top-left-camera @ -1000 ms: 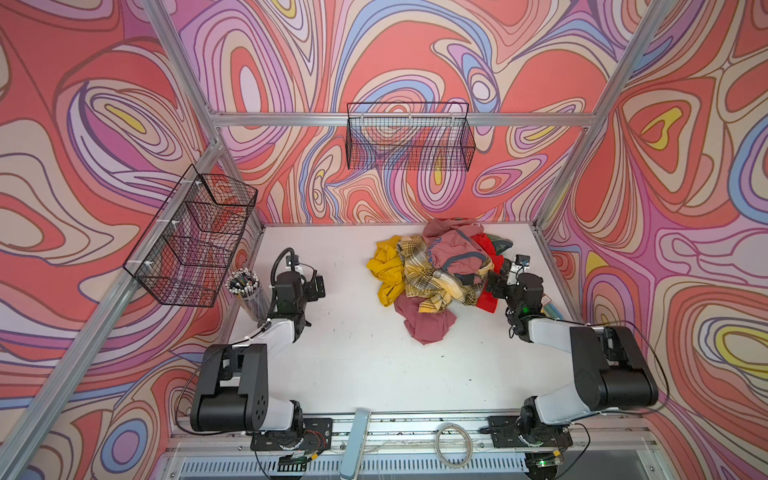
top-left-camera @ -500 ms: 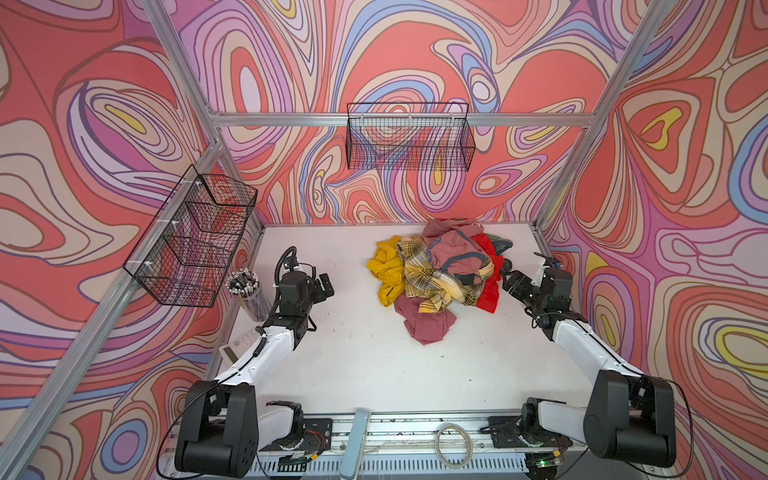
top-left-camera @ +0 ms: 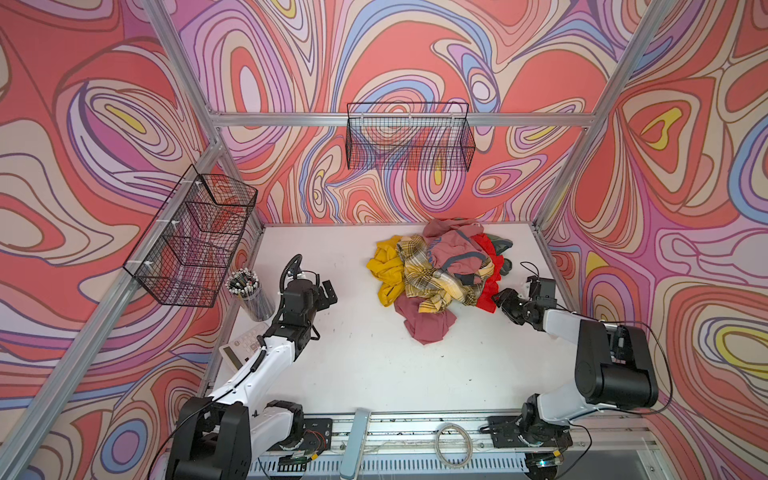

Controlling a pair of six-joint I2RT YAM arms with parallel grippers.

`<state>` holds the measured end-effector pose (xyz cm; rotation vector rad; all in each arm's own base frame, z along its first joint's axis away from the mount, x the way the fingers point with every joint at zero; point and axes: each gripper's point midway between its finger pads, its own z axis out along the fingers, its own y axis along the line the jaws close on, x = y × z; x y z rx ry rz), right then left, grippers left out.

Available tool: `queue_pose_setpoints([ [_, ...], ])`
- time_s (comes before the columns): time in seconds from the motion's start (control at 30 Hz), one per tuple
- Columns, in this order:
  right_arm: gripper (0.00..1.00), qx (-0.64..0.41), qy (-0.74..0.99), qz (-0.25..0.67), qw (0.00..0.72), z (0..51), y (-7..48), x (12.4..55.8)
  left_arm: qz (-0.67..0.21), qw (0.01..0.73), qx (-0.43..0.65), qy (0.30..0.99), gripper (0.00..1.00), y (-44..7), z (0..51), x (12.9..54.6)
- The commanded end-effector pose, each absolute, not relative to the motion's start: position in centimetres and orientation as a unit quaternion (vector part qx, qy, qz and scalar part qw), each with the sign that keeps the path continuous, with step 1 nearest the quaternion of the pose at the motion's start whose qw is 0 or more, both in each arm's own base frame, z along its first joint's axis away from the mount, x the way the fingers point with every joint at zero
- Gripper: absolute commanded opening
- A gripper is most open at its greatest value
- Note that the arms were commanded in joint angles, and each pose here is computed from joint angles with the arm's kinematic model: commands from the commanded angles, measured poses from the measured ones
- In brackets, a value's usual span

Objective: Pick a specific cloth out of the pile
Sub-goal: 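Reach the right gripper to the red shirt's edge and close on it, then lift the red shirt high out of the pile with the right gripper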

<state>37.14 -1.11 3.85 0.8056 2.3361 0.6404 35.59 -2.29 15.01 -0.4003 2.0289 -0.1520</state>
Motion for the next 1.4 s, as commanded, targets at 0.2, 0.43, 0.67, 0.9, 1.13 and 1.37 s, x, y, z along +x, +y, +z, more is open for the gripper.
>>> queue_pose_setpoints([
  [0.2, 0.47, 0.287, 0.860, 0.290, 0.306, 4.1, -0.5, 41.0, -0.049, 0.492, -0.195, 0.847, 1.00, -1.4, 13.3, 33.9],
  [0.43, 0.11, 0.278, 0.849, 0.320, 0.315, 4.5, 0.0, 42.1, -0.050, 0.489, -0.192, 0.849, 1.00, -1.4, 13.4, 33.6],
  [0.67, 0.00, 0.236, 0.835, 0.313, 0.386, 10.1, 0.0, 41.9, -0.049, 0.463, -0.189, 0.865, 1.00, -1.6, 12.3, 33.2],
  [0.9, 0.00, 0.185, 0.825, 0.303, 0.440, 17.8, 0.2, 41.8, -0.063, 0.447, -0.179, 0.874, 1.00, -2.9, 12.5, 34.0],
  [1.13, 0.00, 0.147, 0.798, 0.301, 0.500, 25.4, 0.6, 41.4, -0.049, 0.427, -0.134, 0.893, 1.00, -5.7, 11.5, 34.6],
  [1.37, 0.00, 0.095, 0.787, 0.315, 0.522, 31.2, 2.4, 41.1, -0.058, 0.416, -0.110, 0.901, 1.00, -8.4, 10.8, 35.4],
])
